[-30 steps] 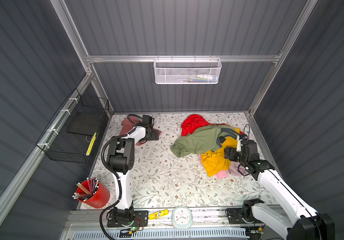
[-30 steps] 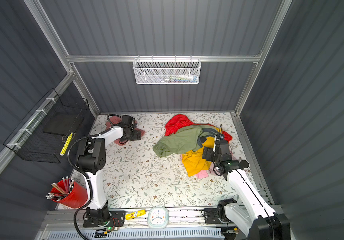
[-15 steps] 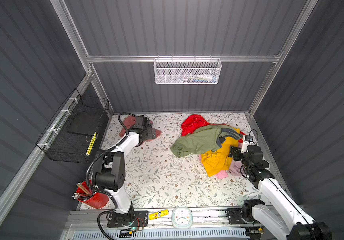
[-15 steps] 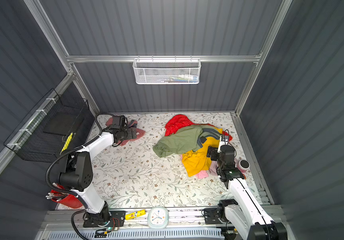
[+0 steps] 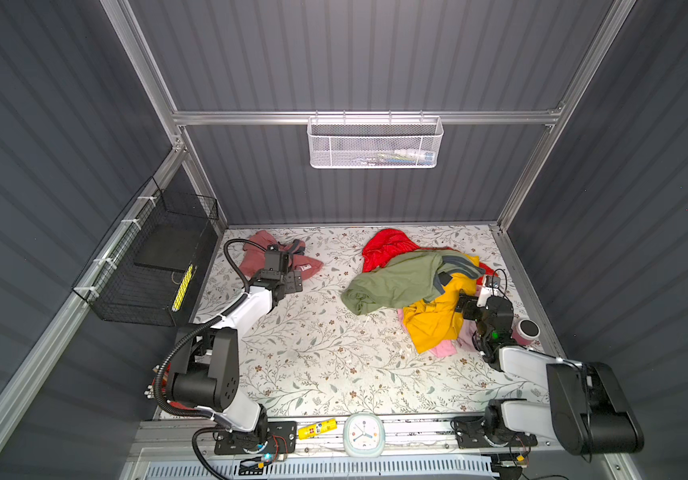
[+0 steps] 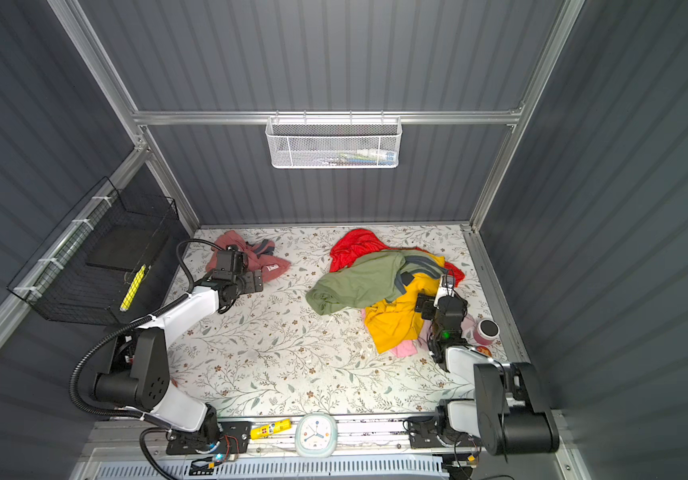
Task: Pick out a specific cloth from the pile
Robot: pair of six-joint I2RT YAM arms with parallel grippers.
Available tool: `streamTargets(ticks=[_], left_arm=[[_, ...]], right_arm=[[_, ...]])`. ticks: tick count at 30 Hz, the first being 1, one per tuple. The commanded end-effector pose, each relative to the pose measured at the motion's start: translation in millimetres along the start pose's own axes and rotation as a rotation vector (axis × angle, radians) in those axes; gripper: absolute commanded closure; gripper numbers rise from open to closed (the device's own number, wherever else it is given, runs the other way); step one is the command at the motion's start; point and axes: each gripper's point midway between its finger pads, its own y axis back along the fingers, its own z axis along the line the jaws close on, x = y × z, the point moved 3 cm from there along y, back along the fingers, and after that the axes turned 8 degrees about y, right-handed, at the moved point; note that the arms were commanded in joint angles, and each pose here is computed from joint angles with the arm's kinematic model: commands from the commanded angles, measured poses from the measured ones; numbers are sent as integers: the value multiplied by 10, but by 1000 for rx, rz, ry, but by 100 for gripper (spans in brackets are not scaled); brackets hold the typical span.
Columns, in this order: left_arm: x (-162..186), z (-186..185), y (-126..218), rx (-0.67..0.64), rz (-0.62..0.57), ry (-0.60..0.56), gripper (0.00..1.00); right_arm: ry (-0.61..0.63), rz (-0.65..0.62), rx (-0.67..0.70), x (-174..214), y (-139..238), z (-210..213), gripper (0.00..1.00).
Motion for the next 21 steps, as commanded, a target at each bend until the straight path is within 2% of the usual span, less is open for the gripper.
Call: streamTargets(ticks=[1, 4, 7, 9, 15, 16, 17, 21], left_arm=[[-104, 85, 110, -43, -103, 26, 0], [-85, 208, 168, -86, -183, 35, 0], [-42, 310, 192, -110, -278, 27, 0], [-19, 333, 179, -111, -338, 6, 0], [64, 378, 10, -146, -466, -59, 0], [23, 383, -14, -144, -474, -54, 0], [93, 384, -66, -141, -416, -64, 0], [344, 452, -161, -129, -438, -61, 0]], right_arm=[[-7, -115, 32, -226, -92, -45, 1], [-30, -136, 48, -160, -123, -86, 1], [-40, -95, 22, -156, -156, -85, 1], [-49, -112, 0, -160, -170, -86, 1], [-54, -100, -8, -154, -172, -89, 1], [-53, -102, -8, -158, -172, -92, 1], [-52, -104, -7, -155, -172, -95, 1], [-54, -102, -8, -153, -174, -93, 1]])
